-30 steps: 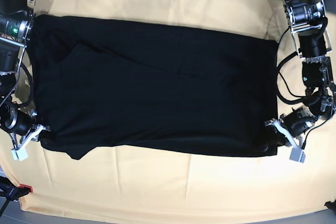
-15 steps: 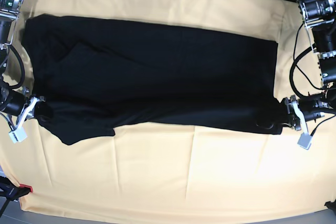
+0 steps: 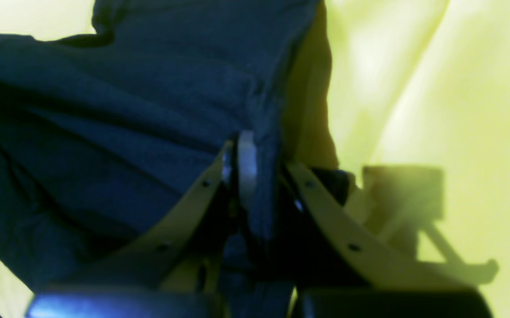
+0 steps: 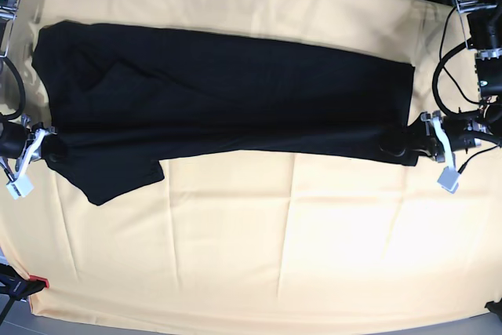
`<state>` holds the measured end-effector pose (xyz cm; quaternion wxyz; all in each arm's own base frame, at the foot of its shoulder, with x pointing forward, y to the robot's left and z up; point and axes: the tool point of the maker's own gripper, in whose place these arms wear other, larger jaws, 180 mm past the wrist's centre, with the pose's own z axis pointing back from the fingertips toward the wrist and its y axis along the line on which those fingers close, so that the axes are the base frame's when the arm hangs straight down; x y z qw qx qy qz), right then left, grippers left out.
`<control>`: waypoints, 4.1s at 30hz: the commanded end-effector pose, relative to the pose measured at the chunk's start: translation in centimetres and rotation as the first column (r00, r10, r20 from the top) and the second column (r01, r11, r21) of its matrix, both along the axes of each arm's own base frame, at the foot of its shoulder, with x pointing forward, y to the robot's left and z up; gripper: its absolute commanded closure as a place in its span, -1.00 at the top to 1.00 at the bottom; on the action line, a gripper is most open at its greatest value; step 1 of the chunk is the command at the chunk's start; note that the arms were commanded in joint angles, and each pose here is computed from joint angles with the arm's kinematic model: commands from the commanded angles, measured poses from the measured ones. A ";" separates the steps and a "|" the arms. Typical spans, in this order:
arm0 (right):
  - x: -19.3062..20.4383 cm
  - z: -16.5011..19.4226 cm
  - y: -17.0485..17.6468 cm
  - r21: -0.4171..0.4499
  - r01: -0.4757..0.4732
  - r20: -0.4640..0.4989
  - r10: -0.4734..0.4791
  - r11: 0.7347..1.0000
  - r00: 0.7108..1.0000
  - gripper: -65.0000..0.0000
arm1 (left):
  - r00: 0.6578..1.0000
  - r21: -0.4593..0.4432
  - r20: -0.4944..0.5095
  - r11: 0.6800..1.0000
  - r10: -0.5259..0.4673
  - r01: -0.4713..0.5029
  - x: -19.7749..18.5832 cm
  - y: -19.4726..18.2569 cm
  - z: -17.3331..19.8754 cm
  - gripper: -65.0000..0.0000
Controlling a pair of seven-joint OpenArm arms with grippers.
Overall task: Fold the T-shirt properly
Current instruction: 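Fold the grasped side edge over toward the shoulder edge with both grippers, then tuck the hanging sleeve under with the right gripper, then grasp both ends of the folded strip with both grippers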
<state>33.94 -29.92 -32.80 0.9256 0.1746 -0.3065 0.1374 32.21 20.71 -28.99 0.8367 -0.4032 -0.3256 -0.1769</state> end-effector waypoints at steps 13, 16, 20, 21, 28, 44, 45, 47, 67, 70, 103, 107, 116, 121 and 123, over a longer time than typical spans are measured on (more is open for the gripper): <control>0.5 1.8 -1.4 -0.034 0.004 0.030 -0.003 0.999 1.000 0.26 | 0.998 0.048 0.014 0.997 -0.057 0.056 -2.4 -1.1 1.3 -0.04; 1.1 2.7 -1.8 -0.040 0.011 0.057 -0.008 0.999 0.998 0.37 | 0.998 0.047 0.003 0.997 -0.057 0.056 -2.7 -1.1 1.0 0.30; 2.5 4.2 -1.6 -0.021 0.021 0.126 -0.018 1.000 0.992 0.37 | 0.998 0.045 -0.029 0.997 -0.057 0.058 -3.6 -1.1 0.0 0.30; 2.8 4.4 -1.4 -0.010 0.023 0.145 -0.022 1.000 0.989 0.37 | 0.997 0.044 -0.044 0.997 -0.057 0.059 -4.1 -1.1 -0.4 0.30; 5.3 3.7 0.4 -0.013 0.057 0.269 -0.051 0.998 0.962 0.37 | 0.995 0.045 -0.081 0.997 -0.066 0.070 -5.5 -1.1 -1.7 0.30; 6.7 -0.4 1.3 -0.092 0.227 0.256 -0.197 0.970 0.946 0.37 | 0.995 0.045 -0.081 0.997 -0.066 0.069 -5.5 -1.1 -1.7 0.30; 6.6 -0.6 1.4 -0.091 0.226 0.250 -0.197 0.970 0.948 0.37 | 0.995 0.045 -0.081 0.997 -0.066 0.070 -5.5 -1.1 -1.7 0.30; 6.4 -1.0 1.8 -0.085 0.224 0.242 -0.198 0.971 0.950 0.36 | 0.995 0.045 -0.081 0.997 -0.066 0.070 -5.5 -1.1 -1.7 0.30; 7.3 -0.7 4.5 0.117 0.103 0.252 -0.129 0.988 0.959 -1.00 | 0.995 0.045 -0.080 0.997 -0.066 0.070 -5.5 -1.1 -1.7 0.30; 8.0 0.8 5.1 0.165 0.087 0.255 -0.128 0.982 0.958 -1.00 | 0.995 0.045 -0.079 0.997 -0.067 0.070 -5.5 -1.1 -1.7 0.30; -12.0 4.2 15.9 0.079 -0.484 0.110 0.475 0.872 0.873 -1.00 | 0.995 0.049 -0.071 0.996 -0.073 0.076 -5.5 -1.1 -1.6 0.30; -12.8 3.6 14.0 0.011 -0.507 0.025 0.507 0.862 0.862 -1.00 | 0.995 0.051 -0.061 0.995 -0.077 0.080 -5.4 -1.1 -1.5 0.30; -13.9 3.0 11.9 -0.048 -0.529 -0.065 0.526 0.847 0.848 -1.00 | 0.995 0.091 -0.061 0.993 -0.073 0.078 -5.3 0.2 -1.1 0.30; -15.1 2.2 11.2 -0.050 -0.532 -0.114 0.524 0.845 0.844 -1.00 | 0.996 0.159 -0.059 0.984 -0.068 0.076 -5.1 2.2 -0.3 0.30; -14.7 2.0 10.8 -0.082 -0.522 -0.114 0.512 0.849 0.851 -1.00 | 0.996 0.185 -0.053 0.980 -0.065 0.074 -4.9 3.0 0.2 0.30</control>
